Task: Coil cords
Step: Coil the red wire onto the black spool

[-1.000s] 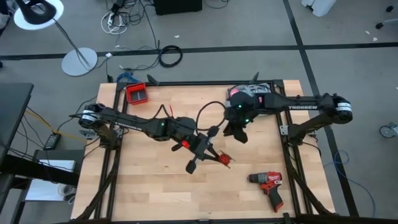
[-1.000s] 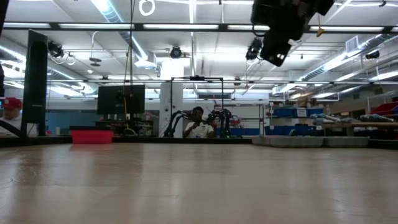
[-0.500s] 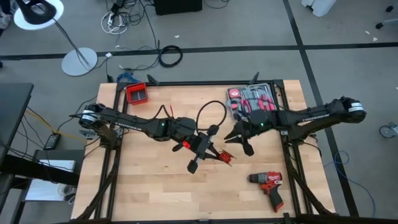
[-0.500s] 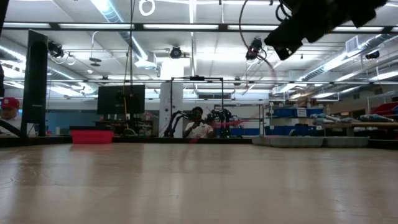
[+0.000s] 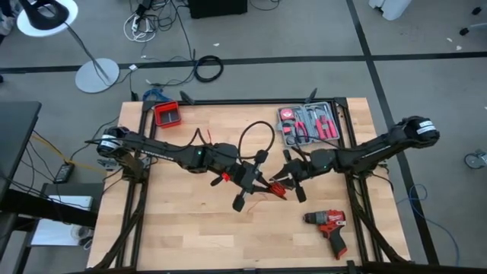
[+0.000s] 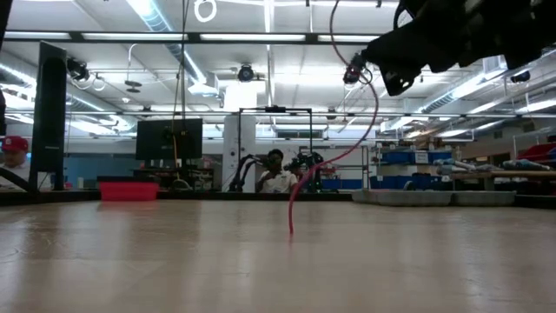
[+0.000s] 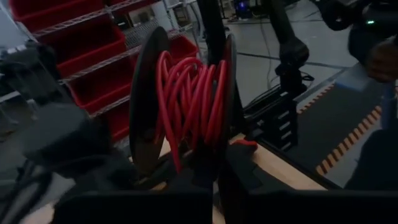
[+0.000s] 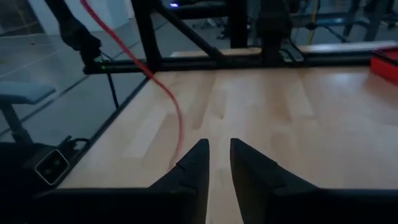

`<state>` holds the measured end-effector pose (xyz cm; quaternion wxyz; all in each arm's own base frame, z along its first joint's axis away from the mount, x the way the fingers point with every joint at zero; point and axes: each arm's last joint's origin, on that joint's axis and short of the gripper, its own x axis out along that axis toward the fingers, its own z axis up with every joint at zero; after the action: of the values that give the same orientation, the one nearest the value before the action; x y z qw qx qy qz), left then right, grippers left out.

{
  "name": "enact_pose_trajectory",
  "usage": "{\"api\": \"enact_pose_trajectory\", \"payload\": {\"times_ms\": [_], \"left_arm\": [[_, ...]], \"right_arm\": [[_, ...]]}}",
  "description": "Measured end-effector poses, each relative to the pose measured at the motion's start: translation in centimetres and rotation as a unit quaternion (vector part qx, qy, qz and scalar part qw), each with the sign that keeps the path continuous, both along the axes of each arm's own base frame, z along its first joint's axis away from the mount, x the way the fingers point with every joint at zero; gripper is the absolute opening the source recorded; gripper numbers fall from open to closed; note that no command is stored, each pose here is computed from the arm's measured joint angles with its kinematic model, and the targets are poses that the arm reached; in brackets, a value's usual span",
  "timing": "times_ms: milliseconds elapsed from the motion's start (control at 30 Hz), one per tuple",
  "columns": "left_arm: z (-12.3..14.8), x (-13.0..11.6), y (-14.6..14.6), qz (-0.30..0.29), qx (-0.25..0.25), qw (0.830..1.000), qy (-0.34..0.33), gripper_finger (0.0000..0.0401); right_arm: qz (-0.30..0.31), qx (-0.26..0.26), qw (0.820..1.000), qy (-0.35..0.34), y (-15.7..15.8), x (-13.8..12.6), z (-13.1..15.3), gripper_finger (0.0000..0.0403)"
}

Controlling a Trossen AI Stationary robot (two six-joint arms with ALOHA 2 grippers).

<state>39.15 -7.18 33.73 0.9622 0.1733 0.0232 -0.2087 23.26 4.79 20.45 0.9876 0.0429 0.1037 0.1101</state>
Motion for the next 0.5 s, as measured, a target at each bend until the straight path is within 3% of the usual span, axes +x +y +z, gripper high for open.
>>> {"api": "enact_pose_trajectory", "payload": {"times_ms": [500], "left_arm": [[0.1, 0.0, 0.1, 0.012, 0.003, 1.000, -0.004, 0.0010]], "right_arm": [[0.016, 0.030, 0.999, 0.011, 1.3, 2.1, -2.0, 0.0122]]}}
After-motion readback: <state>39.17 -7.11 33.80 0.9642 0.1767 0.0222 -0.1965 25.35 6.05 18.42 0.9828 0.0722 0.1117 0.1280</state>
